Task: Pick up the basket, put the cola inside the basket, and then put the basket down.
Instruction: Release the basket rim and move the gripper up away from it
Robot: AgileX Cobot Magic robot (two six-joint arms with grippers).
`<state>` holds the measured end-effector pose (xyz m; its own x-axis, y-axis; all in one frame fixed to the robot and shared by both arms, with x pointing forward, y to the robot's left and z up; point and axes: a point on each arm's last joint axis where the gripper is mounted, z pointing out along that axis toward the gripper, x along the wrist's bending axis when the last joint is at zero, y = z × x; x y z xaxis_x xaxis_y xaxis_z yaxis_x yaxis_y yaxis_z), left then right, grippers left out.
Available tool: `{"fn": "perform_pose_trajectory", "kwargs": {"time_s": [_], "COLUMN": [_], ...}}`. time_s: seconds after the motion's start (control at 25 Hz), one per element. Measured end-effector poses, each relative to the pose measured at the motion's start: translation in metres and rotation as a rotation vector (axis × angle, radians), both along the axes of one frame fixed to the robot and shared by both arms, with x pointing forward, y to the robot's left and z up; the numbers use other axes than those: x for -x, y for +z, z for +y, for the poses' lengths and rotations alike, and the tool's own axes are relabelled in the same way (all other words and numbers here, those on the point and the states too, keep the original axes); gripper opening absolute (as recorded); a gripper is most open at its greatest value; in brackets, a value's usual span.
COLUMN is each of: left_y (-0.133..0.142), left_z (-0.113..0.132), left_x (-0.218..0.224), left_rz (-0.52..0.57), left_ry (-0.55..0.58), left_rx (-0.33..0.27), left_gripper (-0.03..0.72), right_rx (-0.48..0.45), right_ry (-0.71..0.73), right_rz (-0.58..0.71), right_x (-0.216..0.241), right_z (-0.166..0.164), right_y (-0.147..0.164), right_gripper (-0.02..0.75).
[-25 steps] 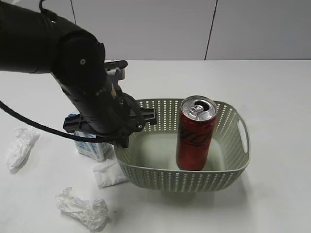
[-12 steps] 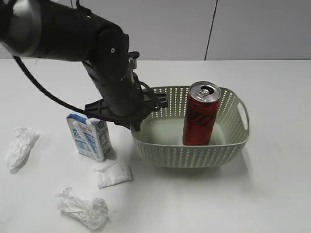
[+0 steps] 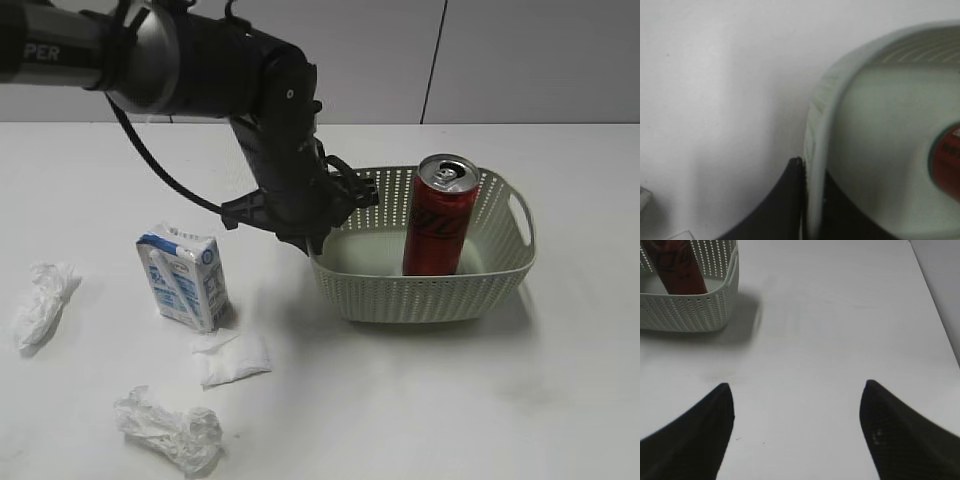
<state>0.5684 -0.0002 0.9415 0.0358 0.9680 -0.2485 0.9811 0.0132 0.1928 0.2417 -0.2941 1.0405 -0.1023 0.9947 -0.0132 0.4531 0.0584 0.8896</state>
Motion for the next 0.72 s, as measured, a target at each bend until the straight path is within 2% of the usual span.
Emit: {"fn": "perform_pose_trajectory", "kwargs": {"time_s": [0.12, 0.32, 0.52, 0.6, 0.72], "left_y": [-0.0015, -0.0021, -0.0015, -0.0013, -0.0003], "left_z": [-0.0009, 0.0033, 0.0037, 0.0034, 0.0024], "left_x": [-0.0022, -0.0056, -0.0068, -0.0072, -0.0077], "left_rz": [-0.011, -0.058, -0.071, -0.075, -0.079], "left_ry": [-0.004, -0.041, -0.046, -0.045, -0.042], "left_rx": [-0.004, -0.062, -0.07, -0.065, -0.056], "left_gripper": [0.007, 0.008, 0.027, 0.073, 0.245], "right_rx": [0.0, 0.002, 0.003, 0.003, 0.003], "right_ry": [0.0, -0.001, -0.002, -0.002, -0.002], "right_rz": [-0.001, 0.0, -0.001, -0.001, -0.001], "right_x": [0.0001, 0.0, -0.0001, -0.0001, -0.0001], "right_z": [0.0, -0.0002, -0.0002, -0.0002, -0.0002], "right_y": [0.0, -0.0003, -0.0002, -0.0002, -0.0002], "right_gripper": [0.592, 0.592, 0.592, 0.592, 0.592]}}
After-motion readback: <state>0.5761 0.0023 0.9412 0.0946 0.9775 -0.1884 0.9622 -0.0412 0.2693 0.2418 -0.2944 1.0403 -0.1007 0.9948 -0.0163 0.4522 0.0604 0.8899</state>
